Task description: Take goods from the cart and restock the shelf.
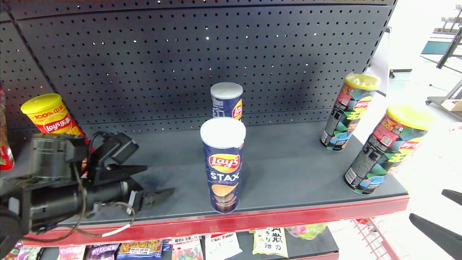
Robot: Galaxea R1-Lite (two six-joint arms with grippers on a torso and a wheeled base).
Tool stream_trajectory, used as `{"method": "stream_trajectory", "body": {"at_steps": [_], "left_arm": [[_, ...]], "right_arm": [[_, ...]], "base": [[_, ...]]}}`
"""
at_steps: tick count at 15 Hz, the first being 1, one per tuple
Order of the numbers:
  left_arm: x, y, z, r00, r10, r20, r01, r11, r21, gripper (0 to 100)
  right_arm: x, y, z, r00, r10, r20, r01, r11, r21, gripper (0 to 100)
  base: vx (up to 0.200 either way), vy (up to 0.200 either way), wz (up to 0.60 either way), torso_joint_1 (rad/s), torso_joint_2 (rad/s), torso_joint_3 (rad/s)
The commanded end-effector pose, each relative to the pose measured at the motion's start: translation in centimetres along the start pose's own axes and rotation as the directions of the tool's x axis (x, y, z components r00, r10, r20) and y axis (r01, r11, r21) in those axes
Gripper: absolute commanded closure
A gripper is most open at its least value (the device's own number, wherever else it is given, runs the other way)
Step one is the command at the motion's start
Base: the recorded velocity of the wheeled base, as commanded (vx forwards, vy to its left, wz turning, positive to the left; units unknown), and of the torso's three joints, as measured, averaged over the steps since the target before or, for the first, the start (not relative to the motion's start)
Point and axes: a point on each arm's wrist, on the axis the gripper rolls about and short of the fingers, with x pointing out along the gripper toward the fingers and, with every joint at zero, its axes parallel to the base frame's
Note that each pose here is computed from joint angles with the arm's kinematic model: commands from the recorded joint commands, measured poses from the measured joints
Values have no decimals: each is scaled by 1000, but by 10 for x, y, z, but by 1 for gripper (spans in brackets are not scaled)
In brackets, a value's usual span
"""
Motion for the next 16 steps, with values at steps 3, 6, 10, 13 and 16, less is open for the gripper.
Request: {"method": "stream_trajectory", "body": {"at_steps": [3,6,10,13,16], "left_arm": [[-121,-22,-31,976,202,86,-190,973,-135,0],[-171,-59,-55,974,214,78,-197,963,-181,0],[-208,-84,-83,914,401,65,-385,905,-184,0],[-210,-88,-100,855,512,77,-485,844,-229,0],[-205,-88,-109,827,544,141,-518,835,-187,0]], "right_arm": [[-2,-10,-7,987,-161,-12,160,987,-11,0],[-12,-14,-13,955,-298,11,298,952,-76,0],[-25,-14,-29,909,-416,36,417,906,-71,0],[-24,-14,-34,911,-412,21,412,908,-72,0],[-22,-15,-36,916,-401,0,400,914,-72,0]], "base": [[0,0,0,0,0,0],[0,0,0,0,0,0],[0,0,0,0,0,0],[0,0,0,0,0,0],[0,0,0,0,0,0]]}}
